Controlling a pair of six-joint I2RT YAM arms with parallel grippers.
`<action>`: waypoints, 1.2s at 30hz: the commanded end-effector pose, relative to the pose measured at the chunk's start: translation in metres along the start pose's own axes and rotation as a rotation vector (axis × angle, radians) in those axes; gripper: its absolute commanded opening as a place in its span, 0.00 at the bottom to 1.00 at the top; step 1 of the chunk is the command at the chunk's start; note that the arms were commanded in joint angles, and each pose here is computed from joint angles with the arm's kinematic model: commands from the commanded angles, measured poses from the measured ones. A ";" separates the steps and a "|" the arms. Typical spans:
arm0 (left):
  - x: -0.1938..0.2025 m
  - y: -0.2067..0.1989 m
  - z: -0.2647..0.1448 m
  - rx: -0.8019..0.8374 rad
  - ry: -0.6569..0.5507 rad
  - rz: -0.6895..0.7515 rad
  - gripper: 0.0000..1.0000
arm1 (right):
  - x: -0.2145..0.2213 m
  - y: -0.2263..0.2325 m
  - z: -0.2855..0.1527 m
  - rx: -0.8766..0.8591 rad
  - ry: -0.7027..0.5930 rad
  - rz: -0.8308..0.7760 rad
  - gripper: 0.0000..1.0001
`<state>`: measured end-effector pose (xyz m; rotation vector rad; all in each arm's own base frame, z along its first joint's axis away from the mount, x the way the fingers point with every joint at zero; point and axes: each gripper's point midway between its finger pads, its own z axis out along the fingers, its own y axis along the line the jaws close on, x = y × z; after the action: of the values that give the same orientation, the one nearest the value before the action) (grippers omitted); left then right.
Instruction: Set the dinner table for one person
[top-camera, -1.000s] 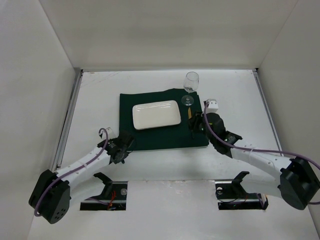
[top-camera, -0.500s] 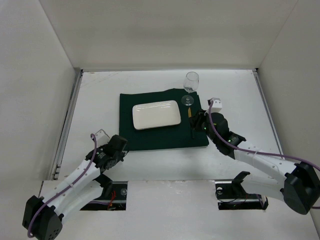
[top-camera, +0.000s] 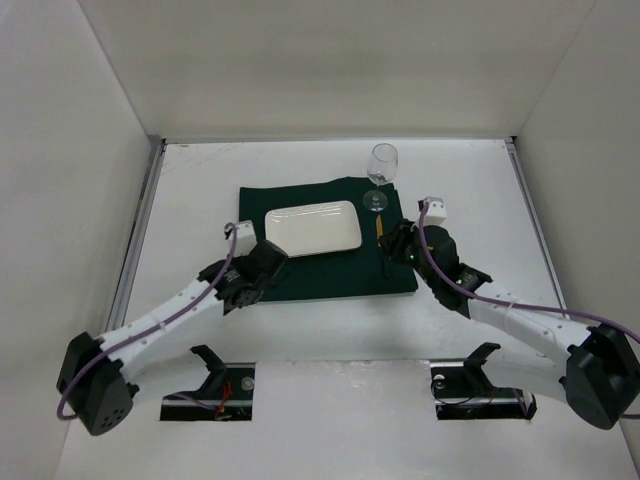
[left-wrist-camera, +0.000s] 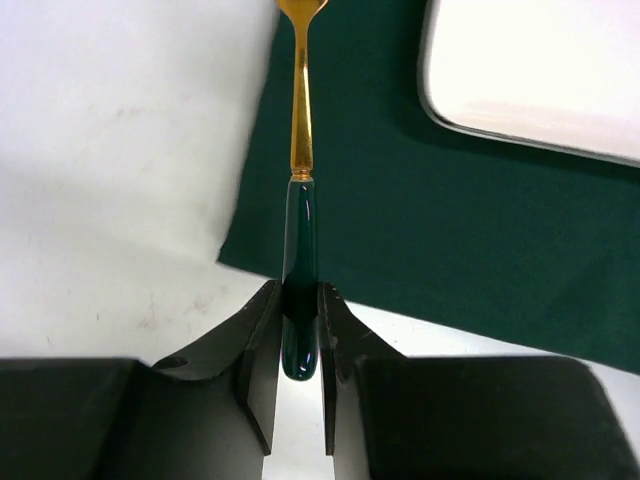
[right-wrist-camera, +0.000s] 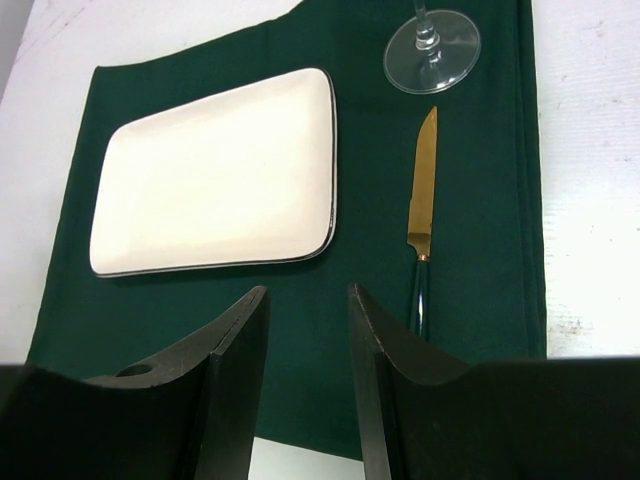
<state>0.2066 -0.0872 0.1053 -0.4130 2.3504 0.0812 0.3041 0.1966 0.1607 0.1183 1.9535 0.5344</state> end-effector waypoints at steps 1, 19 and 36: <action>-0.017 -0.014 0.006 -0.017 -0.048 0.219 0.05 | -0.007 0.007 0.003 -0.024 -0.029 0.017 0.43; -0.023 -0.038 0.085 -0.018 0.021 0.275 0.08 | -0.003 0.004 0.009 -0.006 -0.021 0.012 0.43; 0.004 -0.008 0.096 -0.131 0.071 0.310 0.08 | 0.004 0.002 0.015 0.006 -0.003 0.009 0.43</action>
<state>0.2754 -0.0907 0.0294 -0.0893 2.4800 0.3270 0.3069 0.1988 0.1374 0.1121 2.0138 0.4990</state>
